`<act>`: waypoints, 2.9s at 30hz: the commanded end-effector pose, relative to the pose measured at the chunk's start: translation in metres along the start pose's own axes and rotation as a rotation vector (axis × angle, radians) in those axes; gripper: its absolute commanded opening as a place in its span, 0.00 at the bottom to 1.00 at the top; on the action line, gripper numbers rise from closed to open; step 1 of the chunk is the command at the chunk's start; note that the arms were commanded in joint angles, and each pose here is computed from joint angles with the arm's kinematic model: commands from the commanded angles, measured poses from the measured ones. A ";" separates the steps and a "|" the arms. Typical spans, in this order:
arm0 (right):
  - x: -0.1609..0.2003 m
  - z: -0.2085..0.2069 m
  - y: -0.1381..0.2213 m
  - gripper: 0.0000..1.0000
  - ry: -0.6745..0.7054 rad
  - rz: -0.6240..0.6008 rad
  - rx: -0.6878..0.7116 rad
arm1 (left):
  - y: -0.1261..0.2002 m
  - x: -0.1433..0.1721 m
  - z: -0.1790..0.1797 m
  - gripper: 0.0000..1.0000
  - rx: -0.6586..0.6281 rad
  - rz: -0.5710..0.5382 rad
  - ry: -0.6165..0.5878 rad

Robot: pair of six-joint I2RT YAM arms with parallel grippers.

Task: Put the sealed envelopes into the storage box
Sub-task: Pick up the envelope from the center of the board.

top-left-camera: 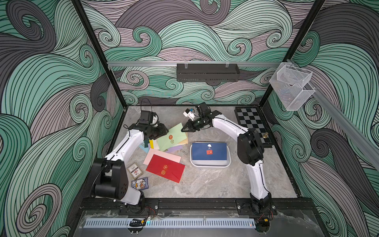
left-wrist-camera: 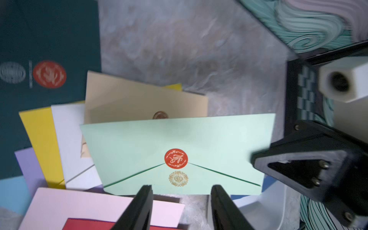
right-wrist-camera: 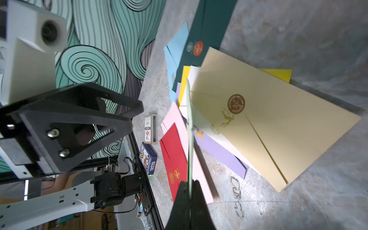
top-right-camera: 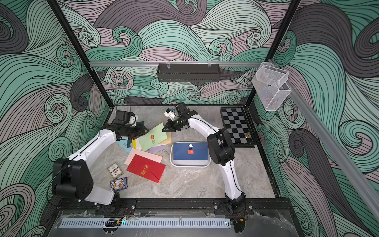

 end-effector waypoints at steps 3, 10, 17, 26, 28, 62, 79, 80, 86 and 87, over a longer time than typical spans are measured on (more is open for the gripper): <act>0.006 0.044 0.068 0.00 0.429 -0.123 0.021 | 0.040 0.002 -0.047 0.59 0.234 -0.108 -0.503; 0.065 0.073 0.111 0.00 0.946 -0.137 0.032 | 0.063 0.027 -0.069 0.61 0.278 -0.114 -1.001; 0.096 0.076 0.124 0.00 1.149 -0.097 0.064 | 0.071 0.044 -0.085 0.64 0.315 -0.056 -1.189; 0.099 0.084 0.122 0.00 1.176 -0.088 0.018 | 0.058 0.062 -0.102 0.54 0.416 0.004 -1.231; 0.100 0.086 0.122 0.00 1.181 -0.088 0.003 | 0.057 0.060 -0.103 0.42 0.426 -0.009 -1.218; 0.076 0.097 0.160 0.71 0.759 -0.461 -0.416 | 0.122 0.001 -0.120 0.00 0.928 -0.394 -0.673; 0.064 0.116 0.150 0.28 0.719 -0.443 -0.495 | 0.116 0.000 -0.118 0.00 0.934 -0.372 -0.656; 0.062 0.118 0.151 0.22 0.719 -0.445 -0.500 | 0.115 0.001 -0.118 0.00 0.932 -0.368 -0.654; 0.059 0.119 0.153 0.00 0.728 -0.414 -0.492 | 0.110 0.006 -0.111 0.22 0.863 -0.363 -0.626; 0.060 0.116 0.152 0.00 0.720 -0.392 -0.461 | 0.110 0.006 -0.109 0.38 0.829 -0.367 -0.610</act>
Point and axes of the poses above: each gripper's point midway between its finger pads, its own y axis back along the fingers, its own z axis along the line the jaws close on, x = y × z, the point moved 10 cm from there along y, back along the fingers, and after that the axes turned 3 degrees about -y, right-handed, at the moved point
